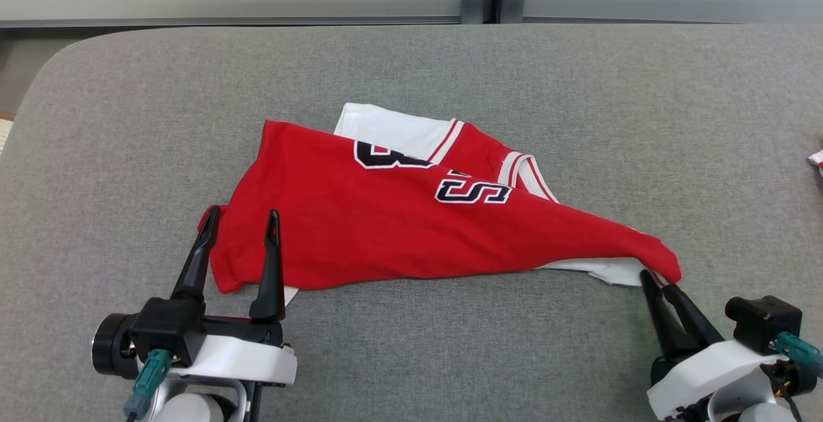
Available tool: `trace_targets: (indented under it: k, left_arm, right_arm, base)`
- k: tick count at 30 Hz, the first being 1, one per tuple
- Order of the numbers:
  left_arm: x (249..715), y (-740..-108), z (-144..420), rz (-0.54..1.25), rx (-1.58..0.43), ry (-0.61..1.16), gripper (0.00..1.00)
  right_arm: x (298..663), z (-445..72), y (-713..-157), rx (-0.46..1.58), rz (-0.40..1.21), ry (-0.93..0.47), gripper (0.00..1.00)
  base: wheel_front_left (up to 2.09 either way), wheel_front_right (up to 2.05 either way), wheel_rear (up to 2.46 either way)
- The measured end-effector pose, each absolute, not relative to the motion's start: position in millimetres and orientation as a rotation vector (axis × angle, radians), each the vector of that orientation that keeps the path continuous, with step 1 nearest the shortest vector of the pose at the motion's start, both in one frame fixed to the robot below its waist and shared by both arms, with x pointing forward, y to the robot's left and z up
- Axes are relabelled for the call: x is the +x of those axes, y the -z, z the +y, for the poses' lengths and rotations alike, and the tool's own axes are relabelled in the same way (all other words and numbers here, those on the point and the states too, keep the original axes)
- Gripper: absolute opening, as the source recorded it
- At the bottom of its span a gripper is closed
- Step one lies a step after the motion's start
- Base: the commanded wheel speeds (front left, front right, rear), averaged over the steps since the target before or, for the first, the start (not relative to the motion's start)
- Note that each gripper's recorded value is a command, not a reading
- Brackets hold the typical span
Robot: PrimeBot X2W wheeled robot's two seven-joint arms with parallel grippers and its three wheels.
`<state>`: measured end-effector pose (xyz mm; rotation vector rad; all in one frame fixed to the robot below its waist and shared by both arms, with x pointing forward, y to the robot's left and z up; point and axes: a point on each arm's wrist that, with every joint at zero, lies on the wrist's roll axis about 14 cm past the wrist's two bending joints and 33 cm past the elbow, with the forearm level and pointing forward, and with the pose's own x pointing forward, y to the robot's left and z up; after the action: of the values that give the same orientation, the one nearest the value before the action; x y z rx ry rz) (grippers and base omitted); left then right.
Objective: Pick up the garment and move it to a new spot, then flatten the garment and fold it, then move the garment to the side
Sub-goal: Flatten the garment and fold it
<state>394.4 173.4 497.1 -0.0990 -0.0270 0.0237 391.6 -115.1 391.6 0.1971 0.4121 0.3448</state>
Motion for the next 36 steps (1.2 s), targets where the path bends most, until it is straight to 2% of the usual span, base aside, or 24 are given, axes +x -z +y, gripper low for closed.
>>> trace_targets:
  k: [7, 21, 28, 36]
  left_arm:
    - [399, -500, 170, -0.043, -0.1, -0.014, 1.0]
    - [403, -508, 154, -0.071, -0.112, 0.033, 1.0]
    - [402, -508, 157, -0.071, -0.118, 0.02, 1.0]
    - [412, -501, 165, -0.062, -0.13, -0.026, 1.0]
  right_arm:
    - [387, -124, -409, 0.201, 0.359, -0.338, 0.0]
    - [366, -159, -482, 0.162, 0.214, -0.265, 0.0]
    - [381, -161, -498, 0.153, 0.193, -0.255, 0.0]
    - [425, -157, -487, 0.14, 0.212, -0.285, 0.0]
  base:
    - [0.0, 0.0, 0.0]
    - [0.0, 0.0, 0.0]
    - [0.0, 0.0, 0.0]
    - [0.0, 0.0, 0.0]
